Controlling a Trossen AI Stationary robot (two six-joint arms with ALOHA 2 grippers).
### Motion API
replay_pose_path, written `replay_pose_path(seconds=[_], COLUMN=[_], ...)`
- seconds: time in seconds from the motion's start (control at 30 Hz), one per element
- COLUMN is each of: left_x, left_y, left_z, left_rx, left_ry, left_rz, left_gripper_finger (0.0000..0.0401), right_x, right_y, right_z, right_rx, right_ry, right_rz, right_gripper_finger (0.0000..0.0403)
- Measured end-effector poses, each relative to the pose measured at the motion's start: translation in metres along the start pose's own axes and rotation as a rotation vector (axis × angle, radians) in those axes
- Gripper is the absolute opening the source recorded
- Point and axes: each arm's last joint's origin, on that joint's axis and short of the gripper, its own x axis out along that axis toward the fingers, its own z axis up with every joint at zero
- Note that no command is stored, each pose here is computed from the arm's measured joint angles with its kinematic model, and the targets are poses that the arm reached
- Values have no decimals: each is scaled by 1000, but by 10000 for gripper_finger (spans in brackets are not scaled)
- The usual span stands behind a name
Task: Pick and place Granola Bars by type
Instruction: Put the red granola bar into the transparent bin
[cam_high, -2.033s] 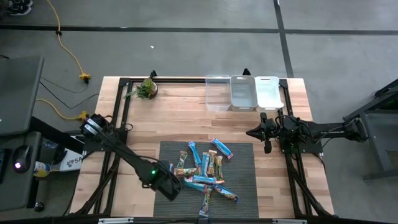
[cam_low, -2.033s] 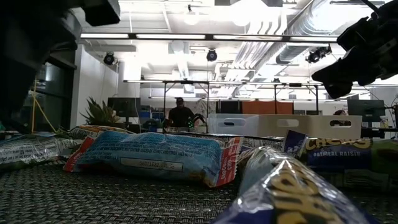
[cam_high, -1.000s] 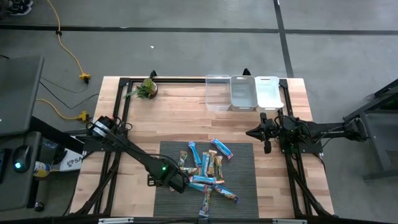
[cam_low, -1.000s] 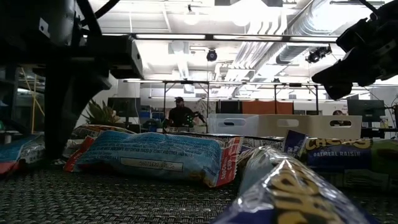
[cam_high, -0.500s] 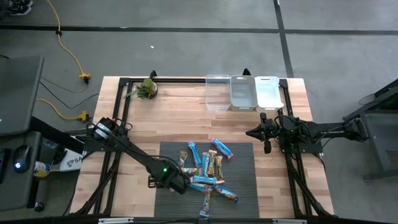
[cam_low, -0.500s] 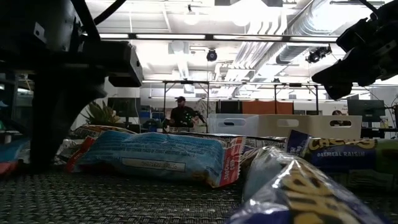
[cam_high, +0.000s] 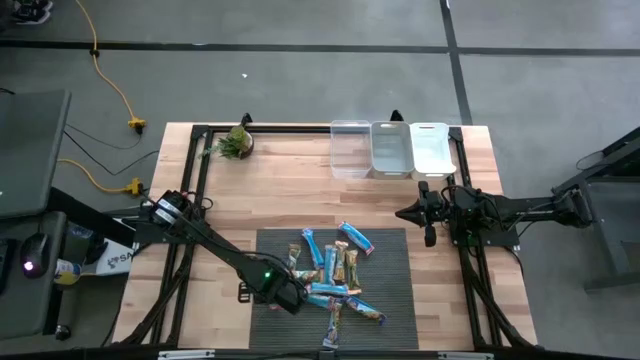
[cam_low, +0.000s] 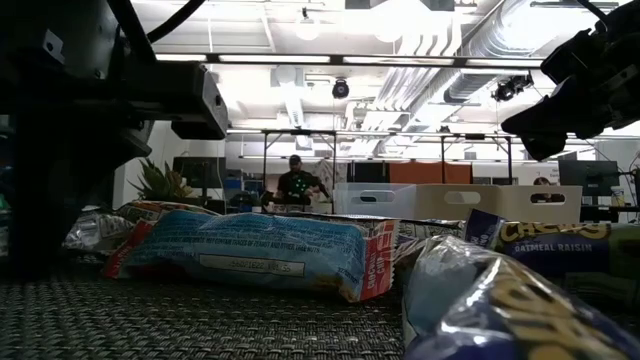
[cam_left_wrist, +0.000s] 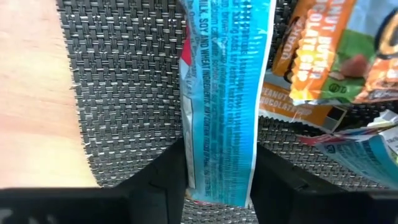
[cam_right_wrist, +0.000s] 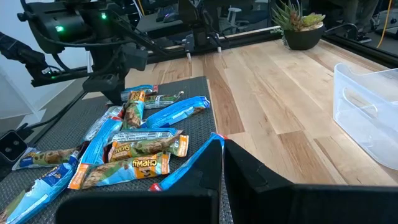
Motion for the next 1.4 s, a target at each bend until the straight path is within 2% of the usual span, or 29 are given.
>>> replay_pose_path(seconds=[0.3,0.5,0.63,0.83,1.07,1.27,1.4], left_x=[-8,-15,-31,-72,-136,-183,-207], left_y=[0,-5,-13,-29,-65,-99,-121], left_z=[-1,-4,-8,-11,1,25,56], left_rx=[15,71,120,224,454,641,695], left_ry=[-35,-34,-99,-251,-400,-530,-613], left_rz=[43,4,-59,-155,-351,-530,-624], left_gripper_finger=[120,117,116,116,116,116,116], right_x=[0,0,0,0,0,0,0], right_y=[0,0,0,0,0,0,0], right_z=[0,0,0,0,0,0,0], right_rx=[0,0,0,0,0,0,0], right_ry=[0,0,0,0,0,0,0], right_rz=[0,0,0,0,0,0,0], right_gripper_finger=[0,0,0,0,0,0,0])
